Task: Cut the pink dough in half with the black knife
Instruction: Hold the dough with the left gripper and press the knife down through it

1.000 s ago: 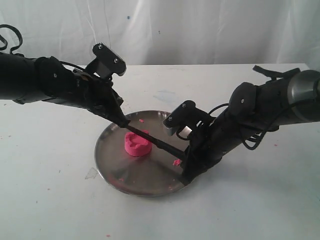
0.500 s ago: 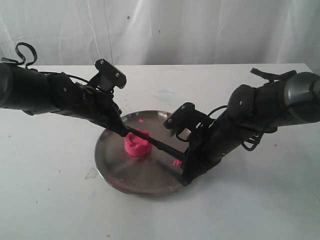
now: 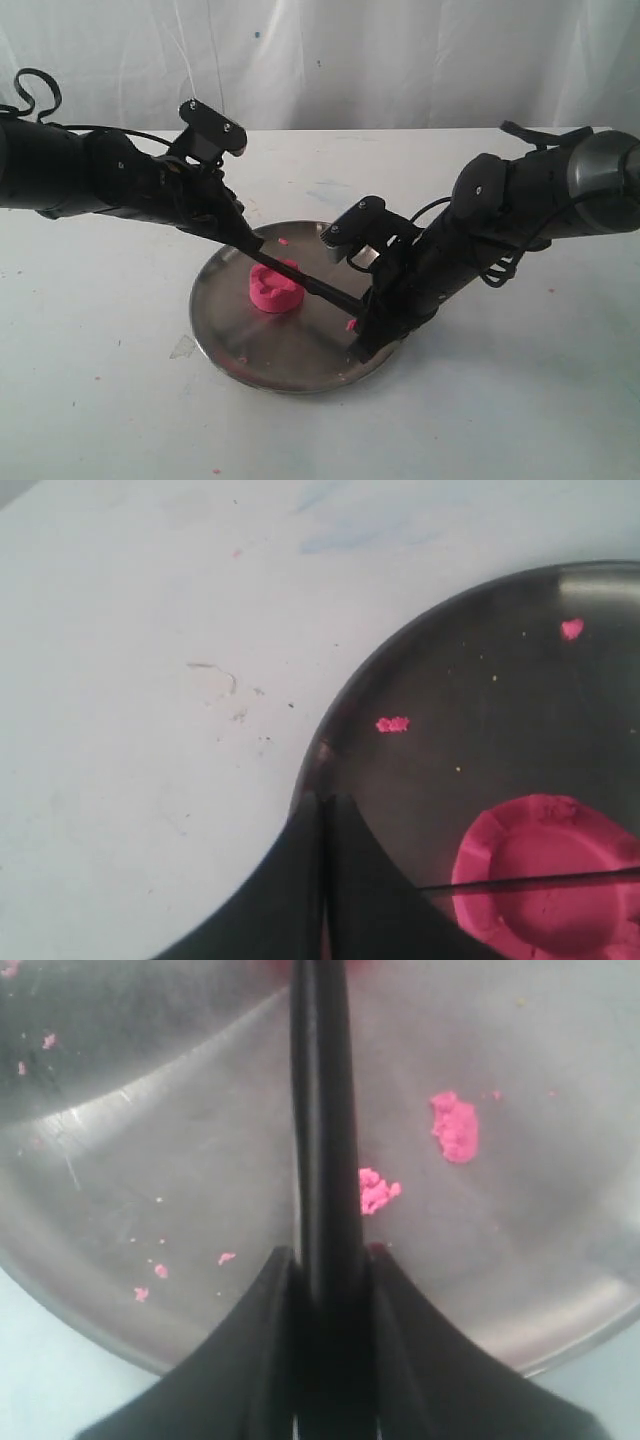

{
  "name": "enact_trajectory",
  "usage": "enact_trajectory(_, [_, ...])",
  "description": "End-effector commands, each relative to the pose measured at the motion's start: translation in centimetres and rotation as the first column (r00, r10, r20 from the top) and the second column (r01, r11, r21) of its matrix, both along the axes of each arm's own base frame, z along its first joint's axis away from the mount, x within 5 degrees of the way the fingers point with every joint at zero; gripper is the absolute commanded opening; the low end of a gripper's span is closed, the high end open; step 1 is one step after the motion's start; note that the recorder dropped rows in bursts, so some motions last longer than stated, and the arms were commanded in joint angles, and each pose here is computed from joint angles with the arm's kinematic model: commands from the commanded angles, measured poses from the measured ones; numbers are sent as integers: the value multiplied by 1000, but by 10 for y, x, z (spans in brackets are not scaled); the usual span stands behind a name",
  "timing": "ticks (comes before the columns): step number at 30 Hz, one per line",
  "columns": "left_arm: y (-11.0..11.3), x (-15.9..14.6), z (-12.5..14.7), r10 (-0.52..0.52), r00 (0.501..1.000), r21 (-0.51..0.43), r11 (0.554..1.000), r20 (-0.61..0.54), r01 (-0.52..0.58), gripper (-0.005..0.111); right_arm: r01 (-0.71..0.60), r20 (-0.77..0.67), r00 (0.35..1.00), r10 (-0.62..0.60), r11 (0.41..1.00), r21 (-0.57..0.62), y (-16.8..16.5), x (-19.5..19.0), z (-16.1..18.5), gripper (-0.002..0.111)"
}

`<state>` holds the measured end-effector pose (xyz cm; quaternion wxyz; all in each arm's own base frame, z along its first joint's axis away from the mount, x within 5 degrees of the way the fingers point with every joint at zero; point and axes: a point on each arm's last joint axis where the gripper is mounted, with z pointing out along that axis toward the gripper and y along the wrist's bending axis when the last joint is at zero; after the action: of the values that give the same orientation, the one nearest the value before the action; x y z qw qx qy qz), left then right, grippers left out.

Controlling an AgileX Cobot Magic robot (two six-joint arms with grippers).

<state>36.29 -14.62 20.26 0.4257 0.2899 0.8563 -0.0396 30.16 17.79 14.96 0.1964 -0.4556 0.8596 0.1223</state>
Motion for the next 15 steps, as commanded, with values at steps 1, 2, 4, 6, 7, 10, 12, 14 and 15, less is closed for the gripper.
enact_trajectory(1, [2,-3,12,8,1000,-22,1000,16,-8,0,26,-4,1000,-26,999,22,2,1,8,0])
enact_trajectory(2, [2,-3,12,8,1000,-22,1000,16,-8,0,32,-6,999,-32,999,23,2,1,7,0])
enact_trajectory(4, [2,-3,12,5,1000,-22,1000,10,-5,0,50,-11,999,-49,998,25,2,2,6,0])
enact_trajectory(6, [1,-3,9,4,1000,-19,1000,1,-4,0,51,-11,999,-51,998,24,2,2,6,0])
enact_trajectory(7, [1,-2,8,3,1000,-17,1000,0,-3,0,51,-11,999,-51,998,24,2,2,6,0])
enact_trajectory(10, [1,-2,3,-1,1000,-12,1000,-18,0,0,51,-9,999,-51,998,24,2,2,6,0])
enact_trajectory(12, [1,-2,1,-1,1000,-10,1000,-24,0,0,51,-9,999,-51,998,24,2,2,6,0])
enact_trajectory(14, [1,-2,1,-3,1000,-5,1000,-23,3,0,52,-11,999,-51,998,23,1,1,5,0])
enact_trajectory(15, [1,-2,1,-6,1000,-2,1000,-21,6,0,51,-12,999,-50,998,23,1,1,5,0])
